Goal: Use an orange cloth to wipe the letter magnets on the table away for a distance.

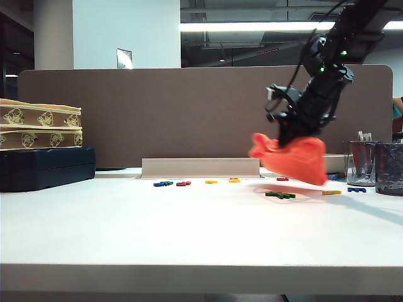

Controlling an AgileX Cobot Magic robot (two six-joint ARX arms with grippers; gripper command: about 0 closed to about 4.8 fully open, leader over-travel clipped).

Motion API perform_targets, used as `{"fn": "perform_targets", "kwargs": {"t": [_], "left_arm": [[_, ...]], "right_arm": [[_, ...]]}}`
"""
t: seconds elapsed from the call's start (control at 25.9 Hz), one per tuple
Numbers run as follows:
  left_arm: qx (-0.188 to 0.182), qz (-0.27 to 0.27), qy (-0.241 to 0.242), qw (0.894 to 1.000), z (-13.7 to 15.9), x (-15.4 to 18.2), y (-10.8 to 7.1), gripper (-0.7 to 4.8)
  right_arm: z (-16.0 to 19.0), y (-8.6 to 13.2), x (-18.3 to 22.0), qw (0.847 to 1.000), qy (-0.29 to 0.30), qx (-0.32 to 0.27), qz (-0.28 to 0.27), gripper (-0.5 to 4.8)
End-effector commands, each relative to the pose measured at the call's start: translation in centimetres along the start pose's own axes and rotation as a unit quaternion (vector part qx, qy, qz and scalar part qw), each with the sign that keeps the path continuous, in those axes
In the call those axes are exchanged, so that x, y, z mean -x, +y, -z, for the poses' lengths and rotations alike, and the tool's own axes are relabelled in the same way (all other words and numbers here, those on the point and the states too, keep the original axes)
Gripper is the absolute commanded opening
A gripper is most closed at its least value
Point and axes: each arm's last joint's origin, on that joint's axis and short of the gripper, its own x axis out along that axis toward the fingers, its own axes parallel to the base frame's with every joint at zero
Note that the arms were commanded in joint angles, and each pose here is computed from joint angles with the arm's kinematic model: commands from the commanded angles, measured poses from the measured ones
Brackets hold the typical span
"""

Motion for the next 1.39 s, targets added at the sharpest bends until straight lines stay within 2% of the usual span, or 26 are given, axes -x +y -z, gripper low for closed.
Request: {"fn": "perform_targets", "kwargs": {"t": [0.04, 0.15, 0.35, 0.46, 0.54, 0.62, 1.12, 1.23, 1.39], "left_arm": [[0.0, -0.001, -0.005, 1.0, -0.1, 0.0, 0.0, -0.06], [0.0, -0.001, -0.005, 1.0, -0.1, 0.0, 0.0, -0.06], [0.0, -0.001, -0.005, 1.0, -0.1, 0.0, 0.0, -0.06], [0.0, -0.001, -0.005, 1.0, -0.1, 0.0, 0.0, -0.06], [0.0, -0.001, -0.005, 1.0, -0.1, 0.0, 0.0, -0.06], [0.0, -0.001, -0.005, 1.0, -0.1, 0.0, 0.0, -0.06], [0.0, -0.001, -0.005, 1.0, -0.1, 0.0, 0.0, -0.06], [0.0, -0.001, -0.005, 1.0, -0.1, 0.0, 0.0, -0.06], [0.0, -0.001, -0.005, 1.0, -0.1, 0.0, 0.0, -0.06]], "right_arm": [[-1.1, 2.0, 0.7, 0.995, -0.024, 0.009, -0.094, 0.8], [-1.3, 3.8, 0.9, 0.993, -0.007, 0.015, -0.113, 0.78], [-1.3, 8.2, 1.4, 0.983, 0.04, 0.057, -0.168, 0.5], [-1.2, 9.6, 1.5, 0.979, 0.057, 0.073, -0.183, 0.41], [-1.0, 10.4, 1.5, 0.976, 0.067, 0.084, -0.191, 0.07], [-0.9, 10.9, 1.6, 0.973, 0.077, 0.087, -0.197, -0.02], [0.5, 11.4, 1.7, 0.964, 0.128, 0.092, -0.212, -0.02], [1.5, 11.4, 1.3, 0.961, 0.147, 0.093, -0.213, -0.02], [4.7, 11.3, 0.0, 0.957, 0.197, 0.115, -0.178, -0.02]]}}
